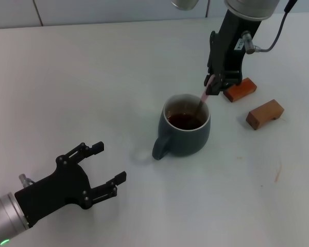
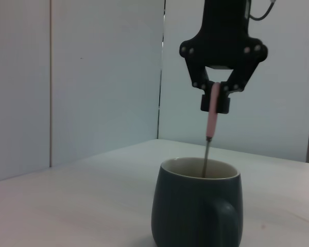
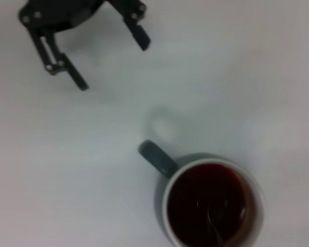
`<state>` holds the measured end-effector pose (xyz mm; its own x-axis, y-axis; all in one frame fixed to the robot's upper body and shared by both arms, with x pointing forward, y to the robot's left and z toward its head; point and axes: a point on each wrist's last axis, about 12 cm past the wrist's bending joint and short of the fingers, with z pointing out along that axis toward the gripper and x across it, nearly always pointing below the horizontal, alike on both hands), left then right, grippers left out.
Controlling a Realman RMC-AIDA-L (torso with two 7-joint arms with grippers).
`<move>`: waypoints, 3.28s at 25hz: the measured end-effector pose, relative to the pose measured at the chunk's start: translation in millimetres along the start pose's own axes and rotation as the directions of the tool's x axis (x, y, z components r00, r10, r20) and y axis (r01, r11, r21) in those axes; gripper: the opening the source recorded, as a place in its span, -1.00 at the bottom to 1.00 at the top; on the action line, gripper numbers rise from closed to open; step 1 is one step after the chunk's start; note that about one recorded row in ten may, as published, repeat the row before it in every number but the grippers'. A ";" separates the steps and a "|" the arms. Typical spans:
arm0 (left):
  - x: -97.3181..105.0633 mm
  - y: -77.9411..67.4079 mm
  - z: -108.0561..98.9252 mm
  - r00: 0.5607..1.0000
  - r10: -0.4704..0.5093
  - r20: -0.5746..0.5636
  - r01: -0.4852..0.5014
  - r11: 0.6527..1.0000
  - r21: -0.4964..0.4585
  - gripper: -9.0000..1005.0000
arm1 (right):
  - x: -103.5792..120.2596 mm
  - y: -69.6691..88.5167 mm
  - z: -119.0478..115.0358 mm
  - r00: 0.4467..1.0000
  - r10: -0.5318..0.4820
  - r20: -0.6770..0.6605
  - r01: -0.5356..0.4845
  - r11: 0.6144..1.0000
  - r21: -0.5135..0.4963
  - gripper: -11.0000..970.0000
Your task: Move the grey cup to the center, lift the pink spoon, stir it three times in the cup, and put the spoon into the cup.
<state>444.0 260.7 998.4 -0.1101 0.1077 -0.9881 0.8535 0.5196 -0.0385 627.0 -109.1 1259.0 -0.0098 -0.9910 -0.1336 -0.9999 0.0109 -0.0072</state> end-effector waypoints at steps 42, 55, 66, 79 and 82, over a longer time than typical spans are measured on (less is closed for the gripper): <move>-0.5 2.0 -3.9 1.000 0.001 0.000 -0.001 1.000 -0.005 0.70 | 11.4 16.3 -5.6 0.982 0.026 0.189 -0.042 0.996 0.079 -0.28; -0.8 2.0 -4.3 1.000 -0.002 0.007 0.003 1.000 -0.012 0.70 | 134.4 73.8 9.5 0.439 -0.025 0.898 -0.226 0.964 0.138 -0.18; -0.9 2.8 -5.0 1.000 -0.005 0.009 0.006 1.000 -0.022 0.70 | 229.9 146.6 140.3 0.013 -0.021 1.000 -0.544 0.839 0.025 -0.18; 0.4 1.6 -6.7 1.000 -0.004 0.009 0.004 1.000 -0.029 0.70 | 239.0 178.0 200.3 0.209 0.175 0.962 -0.563 0.826 -0.028 -0.18; 0.3 1.1 -6.1 1.000 -0.006 0.012 0.006 1.000 -0.029 0.70 | 237.3 180.6 209.2 0.263 0.168 0.950 -0.569 0.822 0.012 -0.07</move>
<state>441.8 266.5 999.0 -0.1090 0.0949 -0.9895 0.8377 0.5447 -0.0400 445.8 -314.3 1018.7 -0.1626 -0.1318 -0.9778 -0.8162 0.5748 0.0582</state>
